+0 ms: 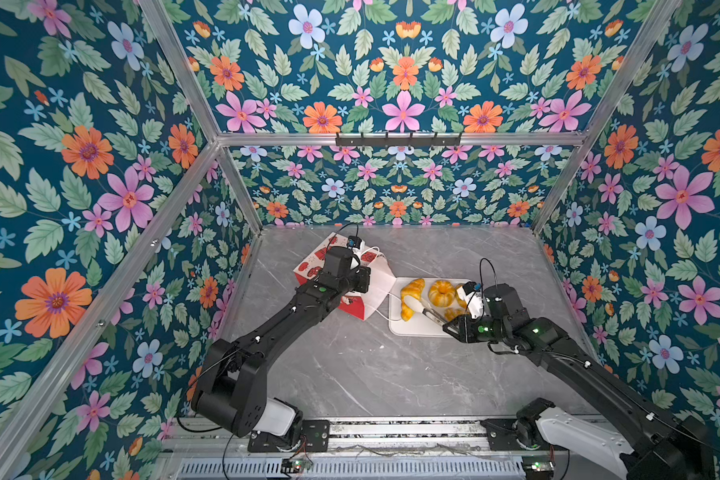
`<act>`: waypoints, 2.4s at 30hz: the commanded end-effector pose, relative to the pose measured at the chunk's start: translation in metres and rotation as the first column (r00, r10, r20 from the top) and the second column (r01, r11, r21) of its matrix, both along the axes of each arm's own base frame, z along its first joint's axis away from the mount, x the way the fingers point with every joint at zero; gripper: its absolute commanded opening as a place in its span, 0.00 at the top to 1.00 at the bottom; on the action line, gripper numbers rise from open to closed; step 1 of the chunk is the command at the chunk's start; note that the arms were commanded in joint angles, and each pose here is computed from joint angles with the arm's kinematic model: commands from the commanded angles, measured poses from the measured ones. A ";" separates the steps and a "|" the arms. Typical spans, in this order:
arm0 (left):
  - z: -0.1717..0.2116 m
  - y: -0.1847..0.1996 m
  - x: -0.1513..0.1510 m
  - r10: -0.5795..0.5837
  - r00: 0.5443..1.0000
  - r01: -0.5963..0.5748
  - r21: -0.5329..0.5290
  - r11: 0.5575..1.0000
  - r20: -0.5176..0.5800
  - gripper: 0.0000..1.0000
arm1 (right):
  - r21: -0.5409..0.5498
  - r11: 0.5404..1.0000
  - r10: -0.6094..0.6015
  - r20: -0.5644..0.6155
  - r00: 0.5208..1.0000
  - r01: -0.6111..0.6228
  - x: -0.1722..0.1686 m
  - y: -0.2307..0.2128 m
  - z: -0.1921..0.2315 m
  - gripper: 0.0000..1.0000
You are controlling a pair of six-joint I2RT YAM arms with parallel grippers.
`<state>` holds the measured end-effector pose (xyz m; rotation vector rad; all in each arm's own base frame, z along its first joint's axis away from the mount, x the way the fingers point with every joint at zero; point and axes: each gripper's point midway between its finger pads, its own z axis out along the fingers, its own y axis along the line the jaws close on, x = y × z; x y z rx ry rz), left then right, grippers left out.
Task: Take the fake bread out of the paper bag
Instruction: 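Carry the croissant over the tray and lower it beside the ring bun, then open the tongs to release the croissant and lift them away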
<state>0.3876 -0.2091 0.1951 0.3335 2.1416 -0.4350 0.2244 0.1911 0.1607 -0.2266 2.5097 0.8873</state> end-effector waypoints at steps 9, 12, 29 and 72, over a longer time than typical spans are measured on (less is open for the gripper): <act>0.004 0.019 -0.006 0.046 0.999 -0.046 0.002 0.999 0.017 1.00 | -0.050 0.998 0.035 -0.083 0.996 -0.040 -0.010 -0.011 -0.021 0.78; 0.003 0.019 -0.006 0.044 0.999 -0.044 -0.002 0.999 0.017 1.00 | -0.104 0.995 -0.001 -0.127 0.992 -0.012 -0.010 -0.018 -0.032 0.75; -0.005 0.011 -0.004 0.023 1.000 -0.023 -0.027 0.999 0.005 1.00 | -0.164 0.983 -0.094 -0.104 0.990 0.076 -0.022 -0.042 -0.016 0.60; -0.008 0.011 -0.004 0.026 1.000 -0.026 -0.040 0.999 0.007 1.00 | 0.003 0.995 0.094 0.108 0.990 -0.095 0.010 0.019 0.051 0.66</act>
